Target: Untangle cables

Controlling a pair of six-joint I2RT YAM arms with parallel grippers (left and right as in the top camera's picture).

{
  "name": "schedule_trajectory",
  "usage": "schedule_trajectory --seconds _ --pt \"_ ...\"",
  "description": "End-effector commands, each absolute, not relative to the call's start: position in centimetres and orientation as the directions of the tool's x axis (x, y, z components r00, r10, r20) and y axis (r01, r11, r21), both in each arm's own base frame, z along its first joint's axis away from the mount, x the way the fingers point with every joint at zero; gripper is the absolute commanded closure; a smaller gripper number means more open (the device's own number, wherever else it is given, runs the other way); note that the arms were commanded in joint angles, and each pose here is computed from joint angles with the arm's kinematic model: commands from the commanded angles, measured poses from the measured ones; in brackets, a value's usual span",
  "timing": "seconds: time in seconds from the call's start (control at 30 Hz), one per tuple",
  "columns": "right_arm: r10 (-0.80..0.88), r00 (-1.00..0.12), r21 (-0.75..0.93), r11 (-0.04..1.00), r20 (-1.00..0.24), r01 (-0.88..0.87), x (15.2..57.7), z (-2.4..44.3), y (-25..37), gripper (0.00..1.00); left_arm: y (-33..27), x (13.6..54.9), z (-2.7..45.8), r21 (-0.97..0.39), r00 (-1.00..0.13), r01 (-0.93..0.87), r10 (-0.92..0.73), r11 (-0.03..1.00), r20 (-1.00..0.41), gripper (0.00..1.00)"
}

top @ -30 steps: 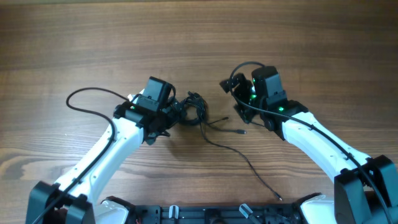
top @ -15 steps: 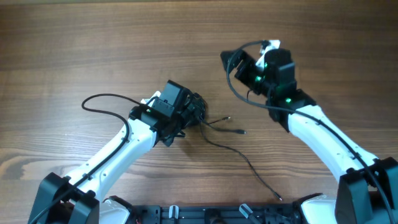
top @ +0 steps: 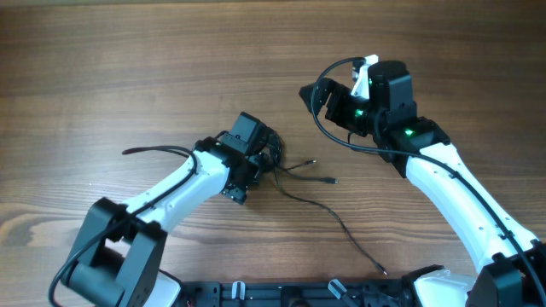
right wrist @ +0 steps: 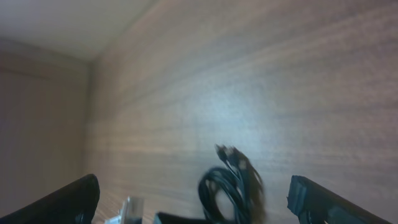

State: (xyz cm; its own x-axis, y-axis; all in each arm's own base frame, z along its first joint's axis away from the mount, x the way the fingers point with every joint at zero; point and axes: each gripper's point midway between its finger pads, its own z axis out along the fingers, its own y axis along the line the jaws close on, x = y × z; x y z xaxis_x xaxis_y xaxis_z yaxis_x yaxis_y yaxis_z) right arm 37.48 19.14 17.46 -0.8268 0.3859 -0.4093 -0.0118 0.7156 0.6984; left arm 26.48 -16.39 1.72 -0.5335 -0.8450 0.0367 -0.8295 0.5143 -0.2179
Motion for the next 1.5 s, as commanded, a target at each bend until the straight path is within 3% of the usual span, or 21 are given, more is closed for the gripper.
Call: schedule_trajectory --seconds 0.0,0.27,0.97,1.07,1.17,1.33,1.47 --pt "0.356 -0.828 0.689 0.723 -0.433 -0.05 37.2 18.4 19.2 0.0 -16.1 26.3 0.6 -0.176 -0.493 -0.859 -0.869 0.481 0.03 0.25" --pt "0.351 -0.845 0.682 0.731 -0.404 -0.023 36.6 17.6 19.0 0.0 -13.5 27.8 0.1 -0.17 -0.434 -0.875 -0.89 0.453 -0.137 0.27" --pt "0.34 -0.889 0.654 0.754 -0.308 0.061 34.6 15.6 18.4 0.0 -16.1 29.7 -1.1 -0.254 -0.471 -0.828 -0.866 0.5 -0.169 0.38" --pt "0.338 -0.892 0.65 0.756 -0.299 0.069 34.4 15.4 18.3 0.0 -15.5 28.7 -2.7 -0.186 -0.48 -0.842 -0.86 0.507 -0.171 0.58" --pt "0.336 -0.898 0.641 0.763 -0.283 0.084 34.0 15.0 18.2 0.01 -14.5 27.1 -3.0 -0.109 -0.491 -0.852 -0.853 0.513 -0.174 0.96" --pt "0.34 -0.899 0.621 0.777 -0.274 0.105 33.7 14.5 17.7 0.0 -11.6 25.9 -0.7 -0.047 -0.487 -0.862 -0.85 0.505 -0.198 0.96" --pt "0.351 -0.896 0.621 0.775 -0.273 0.115 33.8 14.5 17.7 0.0 -10.3 26.8 2.9 -0.11 -0.561 -0.802 -0.804 0.587 -0.198 0.96"
